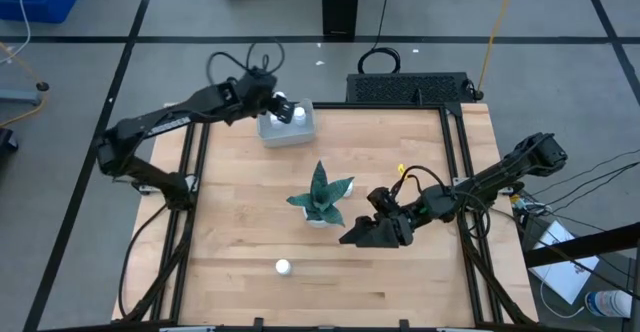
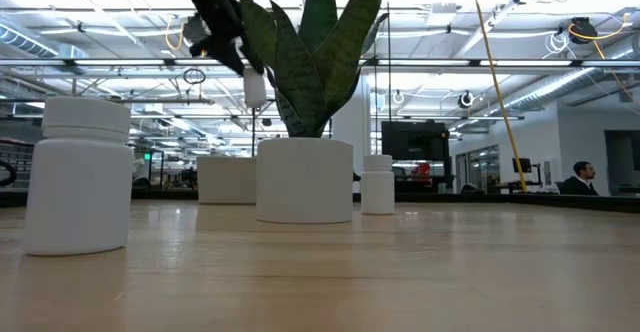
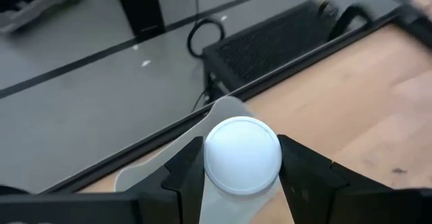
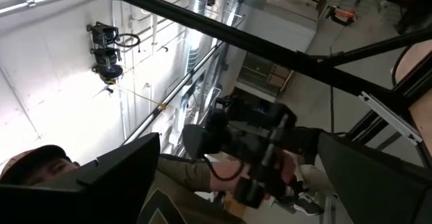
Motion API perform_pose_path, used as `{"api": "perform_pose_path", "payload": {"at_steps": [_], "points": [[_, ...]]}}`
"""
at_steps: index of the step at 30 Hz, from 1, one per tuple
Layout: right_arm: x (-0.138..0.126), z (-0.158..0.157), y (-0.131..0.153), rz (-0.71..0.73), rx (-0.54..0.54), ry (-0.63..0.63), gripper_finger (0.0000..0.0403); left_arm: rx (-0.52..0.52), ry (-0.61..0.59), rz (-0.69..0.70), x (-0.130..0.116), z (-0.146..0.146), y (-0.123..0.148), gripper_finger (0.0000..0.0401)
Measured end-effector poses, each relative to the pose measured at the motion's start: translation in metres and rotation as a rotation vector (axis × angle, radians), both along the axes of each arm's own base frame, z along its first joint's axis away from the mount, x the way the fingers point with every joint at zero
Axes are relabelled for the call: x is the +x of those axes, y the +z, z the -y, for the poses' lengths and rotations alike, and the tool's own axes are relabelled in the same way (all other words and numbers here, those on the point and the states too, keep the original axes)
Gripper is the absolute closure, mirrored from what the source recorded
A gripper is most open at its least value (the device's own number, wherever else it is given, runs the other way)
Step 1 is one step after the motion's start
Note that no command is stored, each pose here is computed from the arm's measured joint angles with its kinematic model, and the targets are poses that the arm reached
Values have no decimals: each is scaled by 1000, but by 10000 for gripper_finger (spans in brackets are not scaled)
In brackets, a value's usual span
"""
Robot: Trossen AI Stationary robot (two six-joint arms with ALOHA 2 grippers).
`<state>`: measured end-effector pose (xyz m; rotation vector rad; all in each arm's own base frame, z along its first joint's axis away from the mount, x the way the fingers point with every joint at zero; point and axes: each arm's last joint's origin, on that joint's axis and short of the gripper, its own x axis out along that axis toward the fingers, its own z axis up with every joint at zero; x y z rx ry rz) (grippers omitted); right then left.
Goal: Pick and place pill bottles into a basket
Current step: Put the white medicine bottle into the gray bin
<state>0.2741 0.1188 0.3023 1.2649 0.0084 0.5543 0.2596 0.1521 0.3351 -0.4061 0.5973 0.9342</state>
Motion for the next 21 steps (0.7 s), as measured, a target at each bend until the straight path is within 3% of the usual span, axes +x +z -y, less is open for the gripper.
{"api": "perform_pose_path", "payload": {"at_steps": [11,21], "points": [[0,1,0,-2,3,-22,9,-45,4,-81,34,-32,-51,236],[0,1,0,-5,12,-19,9,-100,24,-79,45,-42,-74,236]]}}
